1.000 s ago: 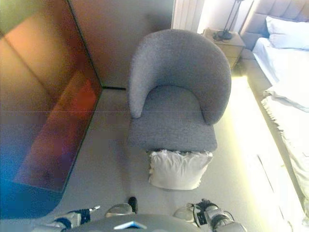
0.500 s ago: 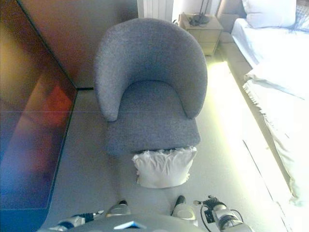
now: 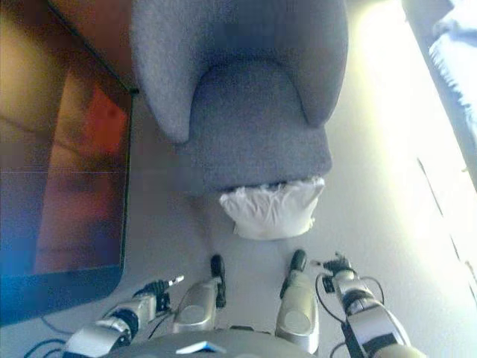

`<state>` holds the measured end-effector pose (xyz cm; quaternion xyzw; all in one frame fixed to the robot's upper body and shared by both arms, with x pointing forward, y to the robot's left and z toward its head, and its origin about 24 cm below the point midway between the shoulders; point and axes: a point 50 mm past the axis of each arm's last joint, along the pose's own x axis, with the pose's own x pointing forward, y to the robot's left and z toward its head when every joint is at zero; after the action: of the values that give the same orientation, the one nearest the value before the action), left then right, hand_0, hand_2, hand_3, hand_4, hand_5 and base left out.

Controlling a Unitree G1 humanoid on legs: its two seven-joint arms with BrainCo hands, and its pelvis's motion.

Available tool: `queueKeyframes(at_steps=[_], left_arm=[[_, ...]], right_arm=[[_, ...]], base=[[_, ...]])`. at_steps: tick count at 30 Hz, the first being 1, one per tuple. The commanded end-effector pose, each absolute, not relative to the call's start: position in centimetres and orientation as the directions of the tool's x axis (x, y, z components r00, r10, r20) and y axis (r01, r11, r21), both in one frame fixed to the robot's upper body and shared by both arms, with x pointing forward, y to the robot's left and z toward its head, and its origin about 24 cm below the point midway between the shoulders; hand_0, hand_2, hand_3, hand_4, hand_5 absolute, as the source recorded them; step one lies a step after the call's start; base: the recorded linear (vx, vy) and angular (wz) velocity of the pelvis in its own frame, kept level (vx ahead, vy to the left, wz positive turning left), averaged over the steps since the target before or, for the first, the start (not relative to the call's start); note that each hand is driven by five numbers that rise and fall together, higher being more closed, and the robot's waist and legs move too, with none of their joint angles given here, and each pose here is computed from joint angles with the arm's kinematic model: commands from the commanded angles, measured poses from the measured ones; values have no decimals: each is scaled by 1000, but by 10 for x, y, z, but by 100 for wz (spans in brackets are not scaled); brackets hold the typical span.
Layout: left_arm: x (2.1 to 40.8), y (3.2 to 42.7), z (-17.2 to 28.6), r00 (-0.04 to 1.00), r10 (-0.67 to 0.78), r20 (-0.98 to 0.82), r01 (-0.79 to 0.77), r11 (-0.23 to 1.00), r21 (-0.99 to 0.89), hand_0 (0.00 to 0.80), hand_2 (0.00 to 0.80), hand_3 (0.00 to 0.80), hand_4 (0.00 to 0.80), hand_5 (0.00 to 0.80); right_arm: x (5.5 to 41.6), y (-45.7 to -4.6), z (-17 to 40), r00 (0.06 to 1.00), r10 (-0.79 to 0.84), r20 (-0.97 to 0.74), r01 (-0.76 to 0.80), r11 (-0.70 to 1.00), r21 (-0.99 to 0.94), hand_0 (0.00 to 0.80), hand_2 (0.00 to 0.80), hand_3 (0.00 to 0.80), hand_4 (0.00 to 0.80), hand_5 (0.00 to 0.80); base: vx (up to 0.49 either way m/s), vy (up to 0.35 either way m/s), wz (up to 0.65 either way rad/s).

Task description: Pick up the cushion and take it to the sofa

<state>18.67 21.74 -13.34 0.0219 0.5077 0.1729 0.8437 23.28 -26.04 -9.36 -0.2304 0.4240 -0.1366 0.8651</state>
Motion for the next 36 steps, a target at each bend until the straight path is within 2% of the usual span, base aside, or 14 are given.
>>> queueKeyframes(at_steps=[1, 3, 8, 13, 20, 22, 24, 27, 32, 36], left_arm=[[218, 231, -112, 506, 396, -766, -349, 906, 239, 0, 0, 0, 0, 0], [248, 224, -92, 581, 421, -697, -380, 897, 225, 0, 0, 0, 0, 0], [281, 226, -59, 671, 493, -553, -450, 864, 224, 0, 0, 0, 0, 0], [312, 229, -19, 748, 542, -382, -501, 840, 211, 0, 0, 0, 0, 0], [352, 235, 53, 834, 544, -93, -527, 835, 155, 0, 0, 0, 0, 0], [360, 266, 77, 845, 532, -55, -522, 843, 131, 0, 0, 0, 0, 0], [357, 268, 75, 853, 521, -2, -518, 848, 114, 0, 0, 0, 0, 0], [355, 251, 73, 873, 479, 88, -487, 865, 123, 0, 0, 0, 0, 0], [361, 233, 90, 917, 356, 180, -385, 908, 166, 0, 0, 0, 0, 0], [368, 232, 109, 935, 271, 228, -317, 928, 197, 0, 0, 0, 0, 0]], right_arm=[[264, -244, -73, 710, -434, -555, 111, 847, -521, 0, 0, 0, 0, 0], [283, -240, -56, 759, -451, -469, 174, 835, -522, 0, 0, 0, 0, 0], [310, -243, -18, 841, -444, -309, 233, 813, -534, 0, 0, 0, 0, 0], [333, -258, 24, 859, -485, -163, 315, 753, -578, 0, 0, 0, 0, 0], [353, -276, 74, 840, -543, -18, 443, 704, -555, 0, 0, 0, 0, 0], [355, -288, 87, 836, -549, 23, 465, 685, -561, 0, 0, 0, 0, 0], [355, -296, 92, 823, -566, 54, 497, 669, -553, 0, 0, 0, 0, 0], [356, -295, 95, 782, -616, 96, 567, 640, -519, 0, 0, 0, 0, 0], [356, -313, 125, 675, -714, 186, 702, 545, -458, 0, 0, 0, 0, 0], [358, -325, 150, 630, -741, 232, 753, 510, -416, 0, 0, 0, 0, 0]], base=[[-139, 64, 16], [-140, 73, 16], [-34, 20, 7], [9, 18, 12], [12, 9, 14], [5, 62, 14], [37, 14, 12], [41, -56, -8], [-11, -38, 3], [-14, -7, -6]])
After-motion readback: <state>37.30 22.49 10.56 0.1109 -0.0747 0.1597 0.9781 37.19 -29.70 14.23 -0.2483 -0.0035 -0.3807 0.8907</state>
